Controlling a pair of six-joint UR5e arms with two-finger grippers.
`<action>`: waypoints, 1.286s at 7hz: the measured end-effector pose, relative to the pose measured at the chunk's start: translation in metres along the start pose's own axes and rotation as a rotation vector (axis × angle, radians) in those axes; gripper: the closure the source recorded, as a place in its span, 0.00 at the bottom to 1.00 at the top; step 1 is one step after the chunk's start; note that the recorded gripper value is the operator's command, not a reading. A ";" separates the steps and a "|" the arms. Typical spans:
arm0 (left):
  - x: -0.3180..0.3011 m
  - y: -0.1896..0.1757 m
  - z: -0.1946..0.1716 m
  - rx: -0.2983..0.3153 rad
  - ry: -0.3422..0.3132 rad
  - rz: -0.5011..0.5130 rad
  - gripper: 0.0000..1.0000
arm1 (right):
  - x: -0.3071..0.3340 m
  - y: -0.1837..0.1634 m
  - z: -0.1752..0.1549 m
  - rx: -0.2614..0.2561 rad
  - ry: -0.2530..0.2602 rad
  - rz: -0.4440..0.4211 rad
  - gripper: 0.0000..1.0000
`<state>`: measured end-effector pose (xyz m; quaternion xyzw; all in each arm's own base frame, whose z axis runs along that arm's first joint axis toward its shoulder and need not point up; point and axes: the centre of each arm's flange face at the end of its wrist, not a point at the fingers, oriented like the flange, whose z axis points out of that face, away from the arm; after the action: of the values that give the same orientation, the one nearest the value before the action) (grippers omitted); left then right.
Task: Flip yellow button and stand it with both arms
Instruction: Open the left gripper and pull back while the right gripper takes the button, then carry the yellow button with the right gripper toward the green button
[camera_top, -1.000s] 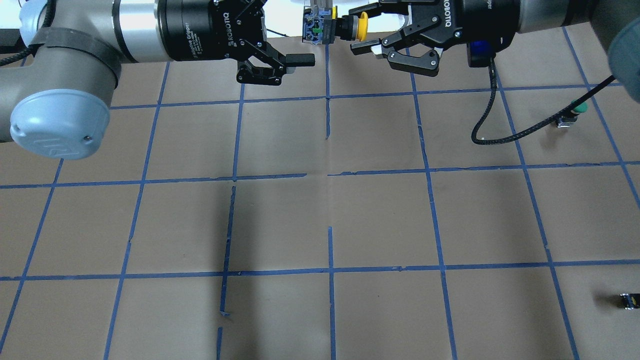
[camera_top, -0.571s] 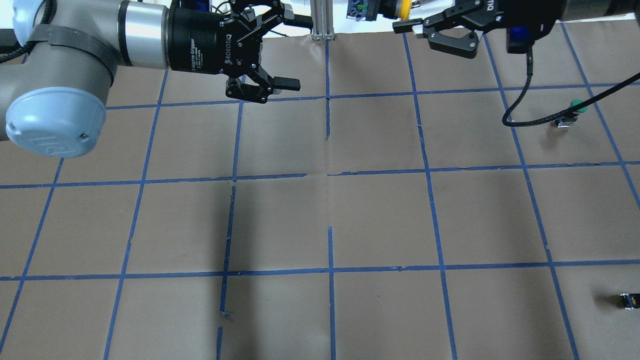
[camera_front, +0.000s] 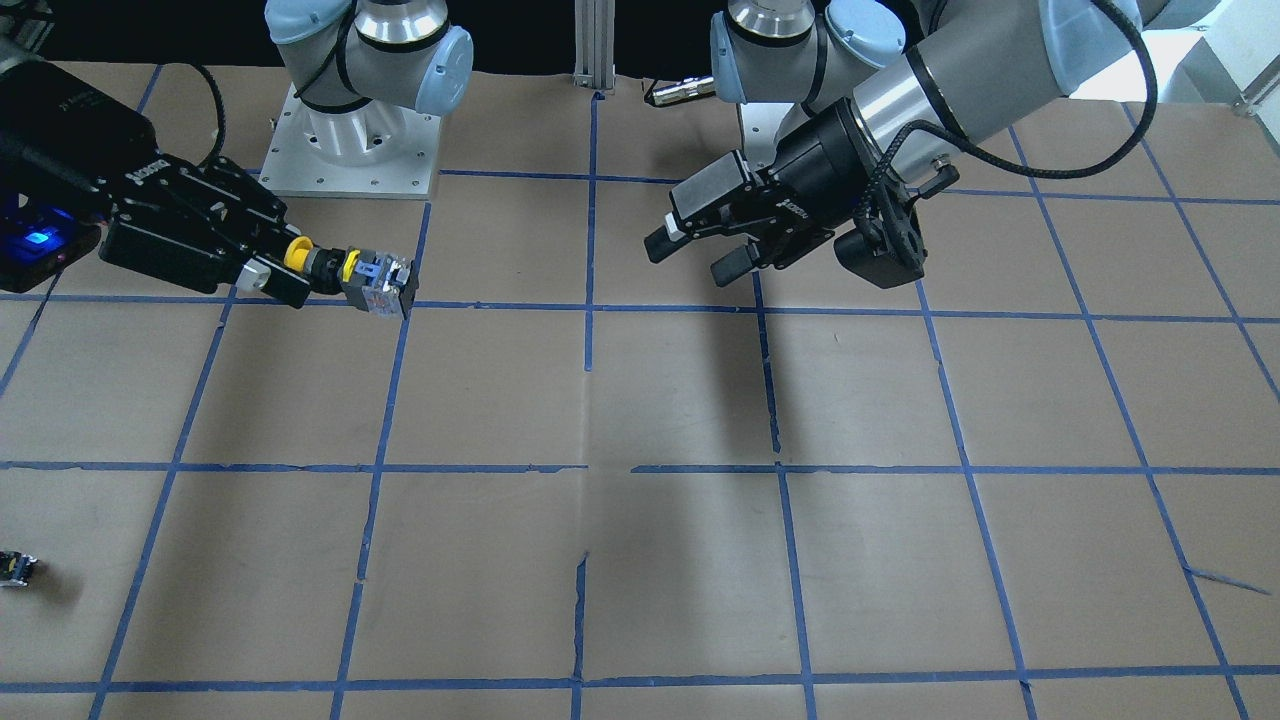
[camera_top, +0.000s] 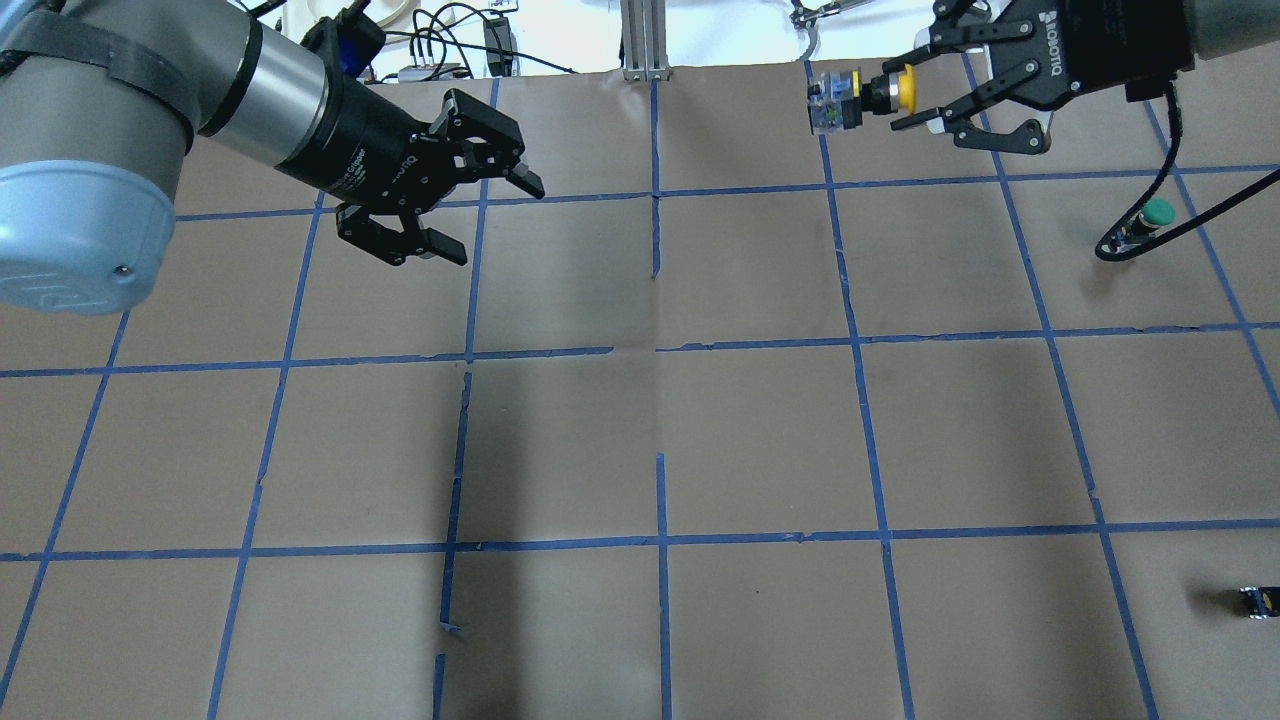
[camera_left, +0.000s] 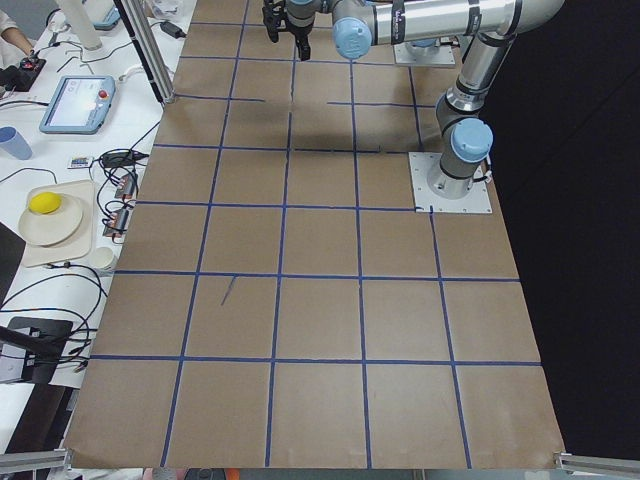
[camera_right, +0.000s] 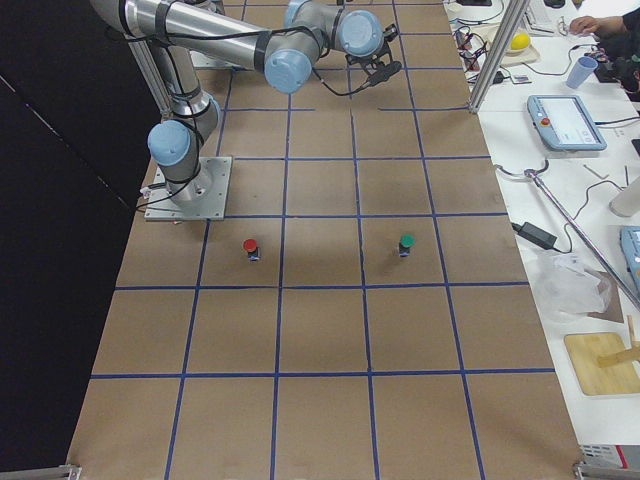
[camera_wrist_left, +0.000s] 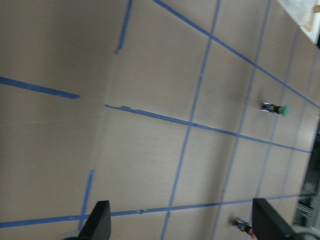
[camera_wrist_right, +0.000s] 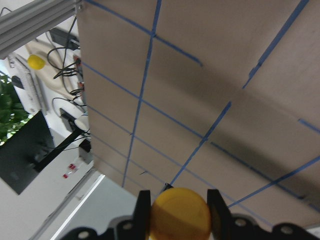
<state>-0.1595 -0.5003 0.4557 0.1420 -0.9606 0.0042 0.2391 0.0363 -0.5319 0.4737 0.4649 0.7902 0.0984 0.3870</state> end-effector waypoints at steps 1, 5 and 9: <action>-0.010 -0.007 0.001 0.012 -0.123 0.043 0.01 | 0.010 -0.010 0.001 0.063 0.101 -0.098 0.96; -0.015 -0.044 -0.020 -0.061 -0.399 0.343 0.01 | 0.048 -0.062 0.002 0.223 0.561 -0.452 0.97; 0.017 -0.036 -0.014 -0.089 -0.476 0.540 0.00 | 0.087 -0.151 -0.036 0.451 0.833 -0.298 0.96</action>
<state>-0.1576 -0.5380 0.4743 -0.1305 -0.9914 -0.0079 0.0048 -0.1124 -0.5373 0.3754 0.3401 0.9372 0.0459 -0.0623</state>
